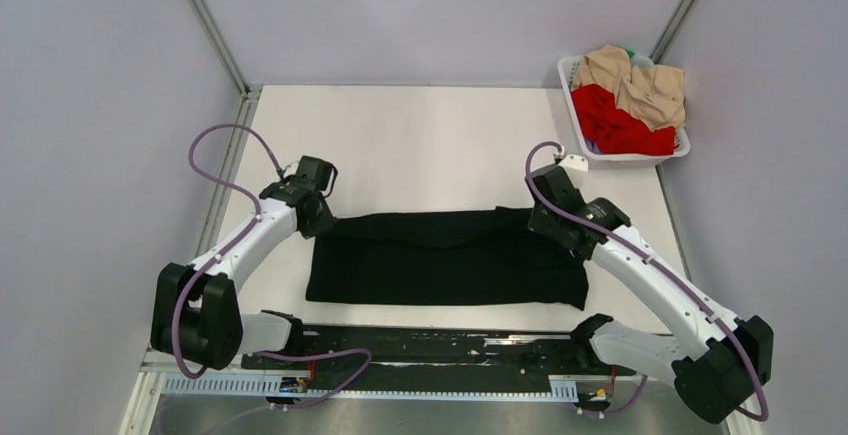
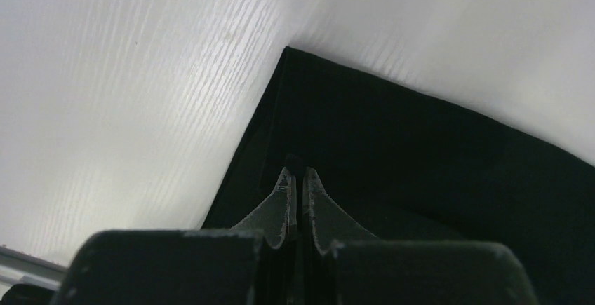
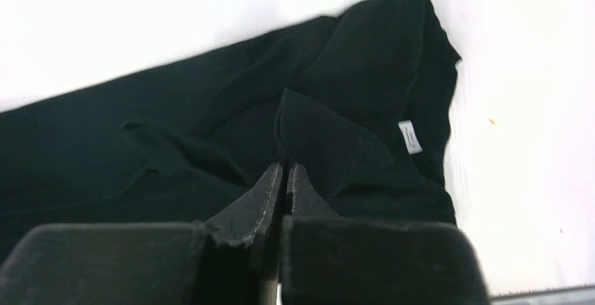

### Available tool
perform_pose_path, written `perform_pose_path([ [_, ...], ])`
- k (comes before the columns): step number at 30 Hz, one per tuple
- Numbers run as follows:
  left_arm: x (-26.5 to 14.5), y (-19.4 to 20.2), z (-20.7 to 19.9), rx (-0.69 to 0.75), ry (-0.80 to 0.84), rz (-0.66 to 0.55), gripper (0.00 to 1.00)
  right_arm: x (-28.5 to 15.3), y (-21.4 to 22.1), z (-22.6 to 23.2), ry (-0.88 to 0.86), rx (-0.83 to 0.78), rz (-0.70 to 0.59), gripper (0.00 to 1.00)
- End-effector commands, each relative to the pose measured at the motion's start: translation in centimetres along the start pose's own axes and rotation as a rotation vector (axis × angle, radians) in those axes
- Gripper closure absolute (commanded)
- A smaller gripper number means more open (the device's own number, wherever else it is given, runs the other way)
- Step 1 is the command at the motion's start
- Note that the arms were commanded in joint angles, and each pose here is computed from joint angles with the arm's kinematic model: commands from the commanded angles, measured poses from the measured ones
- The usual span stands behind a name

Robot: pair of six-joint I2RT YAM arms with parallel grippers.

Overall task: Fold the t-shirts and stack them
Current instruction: Fold the other side of the tshirt into a rectangle

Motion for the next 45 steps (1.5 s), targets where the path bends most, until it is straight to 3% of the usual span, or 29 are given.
perform_pose_path([
  [1, -0.2, 1.2, 0.7, -0.042, 0.013, 0.002, 0.99, -1.2, 3.6, -1.2, 0.035, 0.049, 0.113, 1.00],
  [3, 0.0, 1.9, 1.1, -0.040, 0.013, 0.014, 0.96, -1.4, 4.7, -0.8, -0.009, 0.053, 0.147, 1.00],
  [6, 0.2, 2.4, 1.6, -0.038, 0.006, 0.021, 0.84, -1.7, 6.4, -0.8, -0.025, 0.061, 0.220, 1.00],
  [11, 0.0, 2.1, 2.7, -0.052, -0.059, -0.010, 0.62, -2.7, 10.3, -0.2, -0.103, 0.079, 0.406, 0.85],
  [12, -0.2, 2.0, 2.7, -0.063, -0.065, -0.020, 0.54, -3.2, 11.0, 0.2, -0.147, 0.081, 0.436, 0.80],
  [13, -0.6, 1.6, 2.9, -0.067, -0.080, -0.040, 0.48, -3.7, 11.4, 0.7, -0.194, 0.085, 0.452, 0.73],
  [14, -0.9, 1.5, 3.2, -0.073, -0.098, -0.044, 0.36, -4.5, 11.5, 1.4, -0.262, 0.086, 0.463, 0.65],
  [15, -1.5, 0.8, 3.0, -0.086, -0.090, -0.072, 0.30, -5.2, 11.7, 2.0, -0.324, 0.097, 0.484, 0.52],
  [16, -1.8, 0.7, 3.1, -0.092, -0.096, -0.076, 0.16, -5.8, 11.6, 2.0, -0.351, 0.109, 0.477, 0.41],
  [18, -2.7, 0.1, 2.7, -0.107, -0.057, -0.095, 0.02, -6.3, 11.3, 1.4, -0.350, 0.116, 0.426, 0.22],
  [20, -3.6, -0.5, 1.8, -0.116, 0.009, -0.104, 0.00, -6.5, 10.2, 0.5, -0.309, 0.133, 0.336, 0.03],
  [21, -4.0, -0.6, 1.2, -0.112, 0.048, -0.094, 0.00, -6.8, 9.4, 0.3, -0.306, 0.148, 0.294, 0.00],
  [27, -5.1, 0.1, -2.9, -0.031, 0.286, 0.027, 0.00, -7.2, 4.2, 2.3, -0.445, 0.179, 0.026, 0.00],
  [30, -4.3, 1.9, -5.0, 0.013, 0.385, 0.124, 0.00, -6.3, 2.4, 4.7, -0.551, 0.149, -0.040, 0.00],
  [32, -3.3, 3.4, -5.8, 0.045, 0.412, 0.189, 0.00, -4.5, 2.0, 6.1, -0.545, 0.123, -0.028, 0.00],
  [36, -0.6, 5.2, -5.4, 0.089, 0.351, 0.261, 0.00, 0.9, 2.7, 7.2, -0.335, 0.104, 0.109, 0.00],
  [41, 1.7, 6.1, -3.8, 0.105, 0.239, 0.267, 0.00, 5.1, 5.3, 6.9, -0.119, 0.090, 0.259, 0.00],
  [45, 2.9, 6.1, -1.9, 0.081, 0.129, 0.233, 0.00, 5.4, 7.7, 4.7, 0.021, 0.107, 0.330, 0.00],
])
Point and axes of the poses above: each gripper's point midway between its finger pads, its own x axis out along the fingers, its own z axis along the line the jaws close on, y = z × x, the point moved 5 cm from there along -x, back along the fingers, and after that the axes turned 13 degrees about -x, right-handed, at the moved point
